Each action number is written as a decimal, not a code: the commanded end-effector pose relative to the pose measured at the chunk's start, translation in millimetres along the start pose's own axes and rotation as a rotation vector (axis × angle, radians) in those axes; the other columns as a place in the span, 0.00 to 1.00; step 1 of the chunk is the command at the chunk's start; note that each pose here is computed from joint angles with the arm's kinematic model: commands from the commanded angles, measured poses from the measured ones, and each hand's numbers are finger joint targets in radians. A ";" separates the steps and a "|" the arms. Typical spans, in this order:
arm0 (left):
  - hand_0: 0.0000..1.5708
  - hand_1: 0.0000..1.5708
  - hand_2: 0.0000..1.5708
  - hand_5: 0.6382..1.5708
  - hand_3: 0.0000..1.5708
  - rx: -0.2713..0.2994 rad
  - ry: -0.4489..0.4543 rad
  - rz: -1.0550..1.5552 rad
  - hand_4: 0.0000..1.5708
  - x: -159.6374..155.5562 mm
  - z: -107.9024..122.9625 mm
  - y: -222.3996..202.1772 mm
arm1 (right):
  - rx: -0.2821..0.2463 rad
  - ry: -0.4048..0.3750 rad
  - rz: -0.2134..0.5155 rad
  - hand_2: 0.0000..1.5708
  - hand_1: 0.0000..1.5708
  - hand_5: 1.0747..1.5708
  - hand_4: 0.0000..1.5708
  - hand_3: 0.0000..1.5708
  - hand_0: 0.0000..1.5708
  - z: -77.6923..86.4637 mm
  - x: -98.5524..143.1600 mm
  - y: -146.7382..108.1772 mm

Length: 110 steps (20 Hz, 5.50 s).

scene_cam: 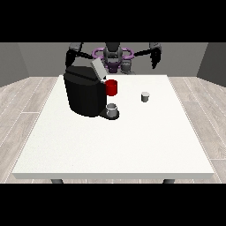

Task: Insert the coffee pod into the coffee machine and close the lid

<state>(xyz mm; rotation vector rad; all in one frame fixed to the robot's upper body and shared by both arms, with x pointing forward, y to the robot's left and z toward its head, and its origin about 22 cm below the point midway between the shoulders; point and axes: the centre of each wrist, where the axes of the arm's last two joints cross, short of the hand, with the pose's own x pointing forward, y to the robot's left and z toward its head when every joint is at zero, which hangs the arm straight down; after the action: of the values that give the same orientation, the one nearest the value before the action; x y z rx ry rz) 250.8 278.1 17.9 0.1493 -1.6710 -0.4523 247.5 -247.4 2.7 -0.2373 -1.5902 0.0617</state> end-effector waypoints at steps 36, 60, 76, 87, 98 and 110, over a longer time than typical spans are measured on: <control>0.68 0.68 0.70 1.00 0.58 -0.057 0.094 -0.708 0.29 -14.3 -111.2 59.4 | 0.091 -0.077 -0.002 0.00 0.00 1.00 0.00 0.00 0.00 -52.9 26.3 54.1; 0.87 0.87 0.87 1.00 0.83 -0.212 0.150 -0.769 0.31 -23.1 -127.5 69.7 | 0.062 0.045 0.089 0.00 0.00 1.00 0.00 0.00 0.00 -34.3 -15.8 45.7; 0.89 0.89 0.89 1.00 0.85 -0.363 0.093 -0.718 0.38 58.7 -184.4 45.2 | 0.068 0.088 0.053 0.00 0.00 1.00 0.00 0.00 0.00 -46.1 -21.2 48.7; 0.78 0.78 0.81 1.00 0.82 -0.315 0.072 -0.628 0.32 123.9 -215.0 43.6 | 0.041 0.076 0.040 0.00 0.00 1.00 0.00 0.00 0.00 -51.3 -13.6 41.0; 0.79 0.79 0.83 1.00 0.80 -0.141 0.011 -0.675 0.31 213.9 -226.9 112.2 | 0.049 -0.091 0.047 0.00 0.00 1.00 0.00 0.00 0.00 -83.2 37.7 34.3; 0.75 0.75 0.79 1.00 0.77 -0.172 0.008 -0.700 0.30 218.2 -236.9 88.9 | 0.031 -0.100 0.033 0.00 0.00 1.00 0.12 0.00 0.00 -88.7 44.8 40.6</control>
<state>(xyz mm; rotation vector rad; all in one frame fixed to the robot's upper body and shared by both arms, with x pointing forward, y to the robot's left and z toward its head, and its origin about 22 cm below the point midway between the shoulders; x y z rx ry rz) 459.9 238.3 269.2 0.6266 -1.5457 -1.1143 342.0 -211.6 46.2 -0.2470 -1.6818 0.1241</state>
